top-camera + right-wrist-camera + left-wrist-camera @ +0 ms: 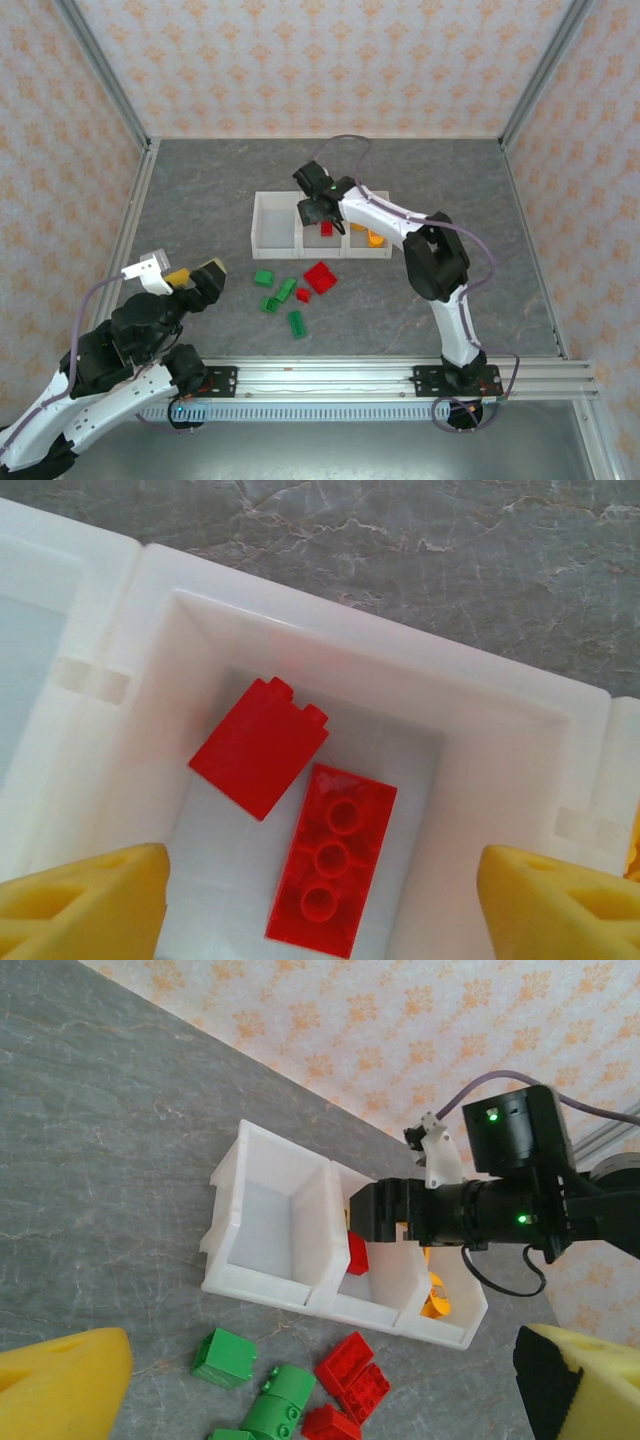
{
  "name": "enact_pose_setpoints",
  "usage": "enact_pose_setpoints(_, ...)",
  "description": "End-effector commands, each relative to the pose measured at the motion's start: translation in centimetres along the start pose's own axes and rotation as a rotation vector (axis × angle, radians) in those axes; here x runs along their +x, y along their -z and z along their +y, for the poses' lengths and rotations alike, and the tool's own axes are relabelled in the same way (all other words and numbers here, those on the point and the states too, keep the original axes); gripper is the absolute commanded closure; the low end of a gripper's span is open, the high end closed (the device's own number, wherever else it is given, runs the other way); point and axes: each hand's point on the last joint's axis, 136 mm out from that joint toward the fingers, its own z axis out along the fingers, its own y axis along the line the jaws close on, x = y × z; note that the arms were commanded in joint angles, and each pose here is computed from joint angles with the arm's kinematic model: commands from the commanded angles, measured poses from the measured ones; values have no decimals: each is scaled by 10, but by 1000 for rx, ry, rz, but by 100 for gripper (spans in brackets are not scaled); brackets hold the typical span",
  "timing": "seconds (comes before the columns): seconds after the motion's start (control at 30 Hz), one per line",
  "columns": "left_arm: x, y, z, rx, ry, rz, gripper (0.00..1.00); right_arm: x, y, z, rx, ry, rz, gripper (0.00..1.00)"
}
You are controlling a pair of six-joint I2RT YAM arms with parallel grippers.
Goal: Sort the legos into containers by color
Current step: Place the lego in the container, then pick up the lego from the bottom-center of the table.
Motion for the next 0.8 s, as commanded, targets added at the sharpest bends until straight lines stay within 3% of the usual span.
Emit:
enact_pose_setpoints(0.0, 0, -4, 2, -26, 2, -9, 1, -26, 55, 6, -93, -48, -71, 17)
enact_pose_setpoints(0.27, 5, -10, -1, -42, -36, 15, 1, -4, 113, 19, -256, -49, -76, 17)
enact_pose_setpoints(0.5, 5, -11, -2, -34, -44, 14, 1, 62, 127, 26, -278, -58, -3, 16)
enact_pose_setpoints(0.77, 10, -14, -7, -22, -59, 40, 1, 149, 116, 44, -327, -70, 136, 11)
